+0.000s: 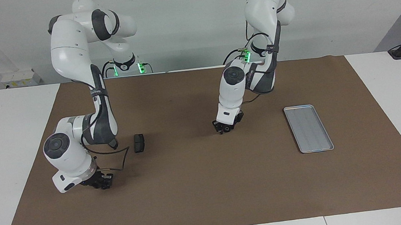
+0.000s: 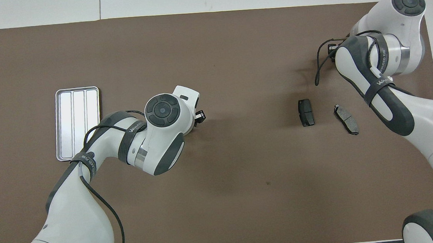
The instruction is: Pick bearing gear from pile to tray
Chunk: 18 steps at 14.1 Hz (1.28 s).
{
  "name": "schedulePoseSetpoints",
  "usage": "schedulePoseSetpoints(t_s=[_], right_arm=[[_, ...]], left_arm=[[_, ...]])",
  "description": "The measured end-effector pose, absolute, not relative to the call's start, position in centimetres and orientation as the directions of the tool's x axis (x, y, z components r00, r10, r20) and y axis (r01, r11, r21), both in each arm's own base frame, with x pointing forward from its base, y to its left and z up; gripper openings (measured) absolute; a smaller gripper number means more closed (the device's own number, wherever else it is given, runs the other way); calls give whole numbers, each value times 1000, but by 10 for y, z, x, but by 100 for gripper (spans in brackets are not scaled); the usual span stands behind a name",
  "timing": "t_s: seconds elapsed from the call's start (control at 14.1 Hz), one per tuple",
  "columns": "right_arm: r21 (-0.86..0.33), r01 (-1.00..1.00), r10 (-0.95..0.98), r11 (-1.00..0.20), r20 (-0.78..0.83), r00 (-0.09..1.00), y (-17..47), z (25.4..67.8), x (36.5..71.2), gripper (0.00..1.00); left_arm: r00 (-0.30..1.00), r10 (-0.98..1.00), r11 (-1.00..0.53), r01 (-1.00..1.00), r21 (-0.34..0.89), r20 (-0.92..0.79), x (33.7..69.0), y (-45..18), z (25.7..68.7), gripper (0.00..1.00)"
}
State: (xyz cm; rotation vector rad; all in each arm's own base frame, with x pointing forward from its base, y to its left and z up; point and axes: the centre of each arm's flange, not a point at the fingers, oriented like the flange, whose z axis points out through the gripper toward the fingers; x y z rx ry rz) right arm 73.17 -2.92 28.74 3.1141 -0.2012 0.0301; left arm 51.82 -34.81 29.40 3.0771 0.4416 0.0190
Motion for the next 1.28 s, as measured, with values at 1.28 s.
schedulePoseSetpoints(t_s=[1.28], right_arm=[[49, -255, -259, -966, -98, 961, 99, 449, 675, 24]], left_arm=[[998, 1, -999, -1, -35, -58, 573, -46, 360, 35]])
